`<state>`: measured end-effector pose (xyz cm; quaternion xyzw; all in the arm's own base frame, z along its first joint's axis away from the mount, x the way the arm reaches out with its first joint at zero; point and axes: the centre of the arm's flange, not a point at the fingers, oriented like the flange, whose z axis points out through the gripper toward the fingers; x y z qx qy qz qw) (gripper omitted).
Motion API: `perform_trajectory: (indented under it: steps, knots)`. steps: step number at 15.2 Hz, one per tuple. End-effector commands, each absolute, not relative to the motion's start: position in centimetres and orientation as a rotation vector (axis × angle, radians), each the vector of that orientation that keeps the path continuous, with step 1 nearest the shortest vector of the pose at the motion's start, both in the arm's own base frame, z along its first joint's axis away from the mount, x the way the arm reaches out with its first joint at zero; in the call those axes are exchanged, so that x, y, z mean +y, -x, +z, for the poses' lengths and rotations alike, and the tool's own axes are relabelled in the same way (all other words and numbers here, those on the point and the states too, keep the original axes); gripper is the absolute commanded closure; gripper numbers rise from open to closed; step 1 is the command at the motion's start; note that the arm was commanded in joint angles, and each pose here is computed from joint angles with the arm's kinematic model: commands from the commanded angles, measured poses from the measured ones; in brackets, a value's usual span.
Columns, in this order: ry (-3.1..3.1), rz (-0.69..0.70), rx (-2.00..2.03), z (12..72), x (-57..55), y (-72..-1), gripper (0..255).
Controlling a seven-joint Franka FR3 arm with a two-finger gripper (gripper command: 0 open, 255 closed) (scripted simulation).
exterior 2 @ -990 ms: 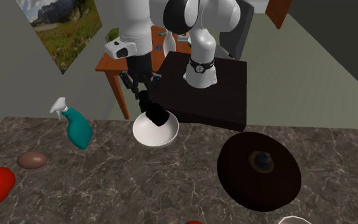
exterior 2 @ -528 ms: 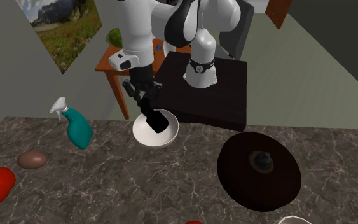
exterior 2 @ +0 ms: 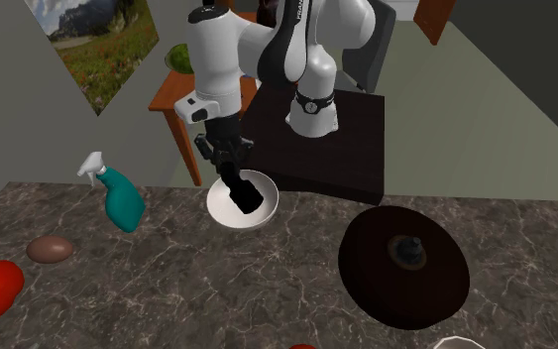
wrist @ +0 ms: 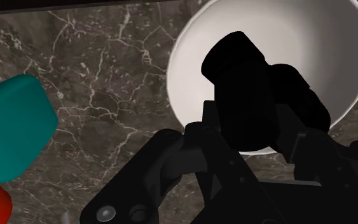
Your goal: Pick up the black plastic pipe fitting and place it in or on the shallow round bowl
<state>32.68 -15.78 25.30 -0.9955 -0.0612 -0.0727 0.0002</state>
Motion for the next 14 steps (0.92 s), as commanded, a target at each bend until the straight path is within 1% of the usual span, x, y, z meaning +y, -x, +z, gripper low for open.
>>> perform_trajectory:
  steps: [1,4,5,10,14]
  knots:
    - [3.127,-0.229,-0.192,25.3,-15.8,-32.7,255]
    - [3.127,-0.229,-0.192,25.3,-15.8,-32.7,255]
    - [3.127,-0.229,-0.192,25.3,-15.8,-32.7,0]
    - [3.127,-0.229,-0.192,25.3,-15.8,-32.7,0]
    - [3.127,-0.229,-0.192,30.2,-15.8,-32.0,0]
